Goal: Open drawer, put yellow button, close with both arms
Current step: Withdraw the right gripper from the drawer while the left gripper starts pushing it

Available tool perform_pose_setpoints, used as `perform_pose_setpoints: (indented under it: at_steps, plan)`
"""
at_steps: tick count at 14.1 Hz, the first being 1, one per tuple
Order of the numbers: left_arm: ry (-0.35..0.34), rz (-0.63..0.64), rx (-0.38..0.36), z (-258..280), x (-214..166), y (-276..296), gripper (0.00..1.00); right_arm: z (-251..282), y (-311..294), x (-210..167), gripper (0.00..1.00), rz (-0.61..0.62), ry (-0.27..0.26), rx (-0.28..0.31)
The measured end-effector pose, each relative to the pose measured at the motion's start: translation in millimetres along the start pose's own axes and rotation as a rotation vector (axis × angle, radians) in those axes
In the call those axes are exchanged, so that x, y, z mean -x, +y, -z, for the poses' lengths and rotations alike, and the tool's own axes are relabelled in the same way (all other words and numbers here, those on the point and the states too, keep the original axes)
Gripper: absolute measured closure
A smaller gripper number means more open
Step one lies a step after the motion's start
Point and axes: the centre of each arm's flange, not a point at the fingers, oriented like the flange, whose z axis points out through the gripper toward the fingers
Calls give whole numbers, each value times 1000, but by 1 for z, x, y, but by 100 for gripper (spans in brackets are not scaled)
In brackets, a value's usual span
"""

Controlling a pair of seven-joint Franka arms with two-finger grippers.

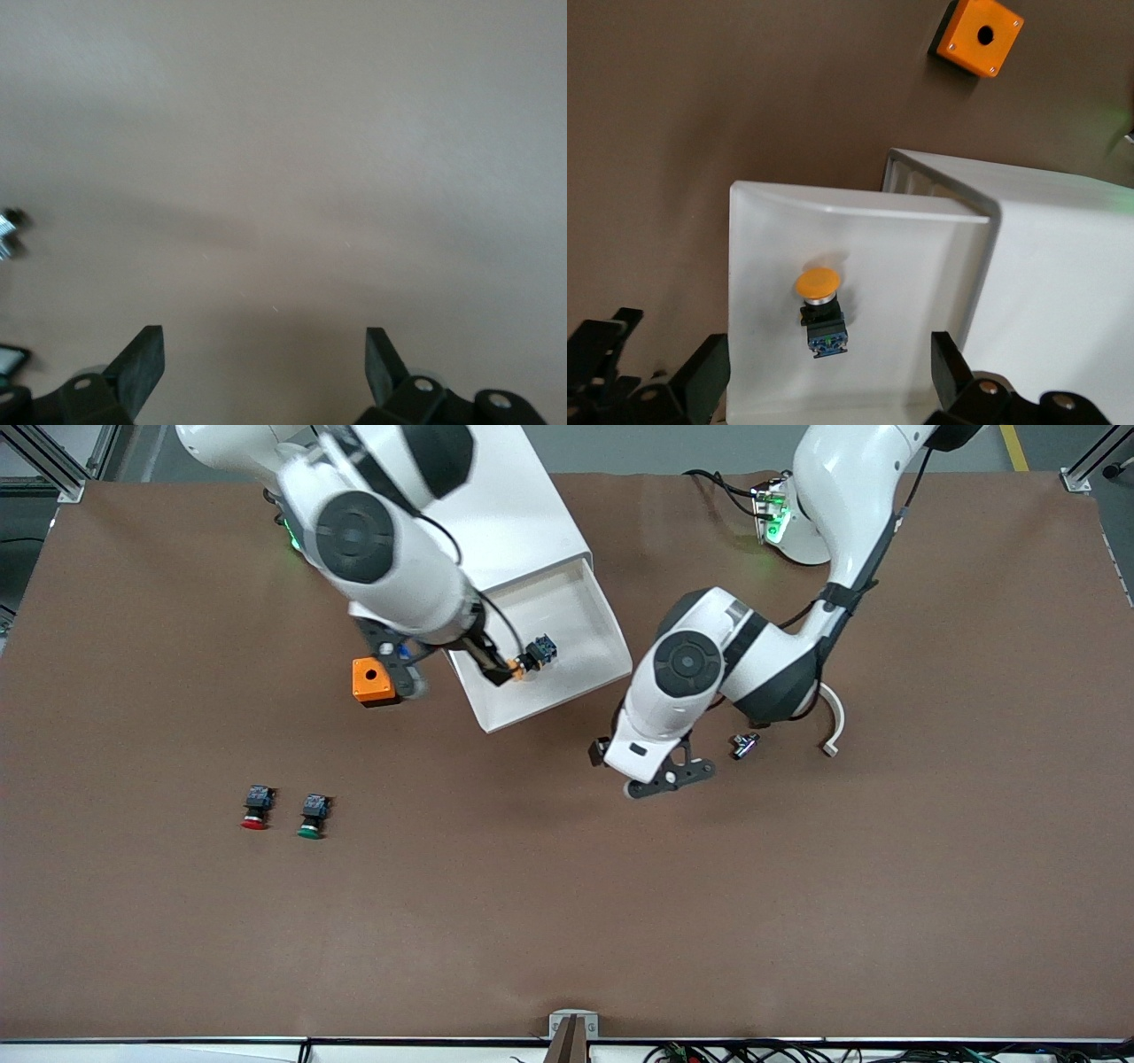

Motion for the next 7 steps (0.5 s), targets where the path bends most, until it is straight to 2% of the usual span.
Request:
perform_pose_setpoints:
  at_steps: [3,7]
  plan:
    - [-3,15,0,-3,27,18,0,48,24,-54,0,104,-17,-23]
    - [-30,37,14,-3,50,31,0,75,48,-123,0,262,-35,-37]
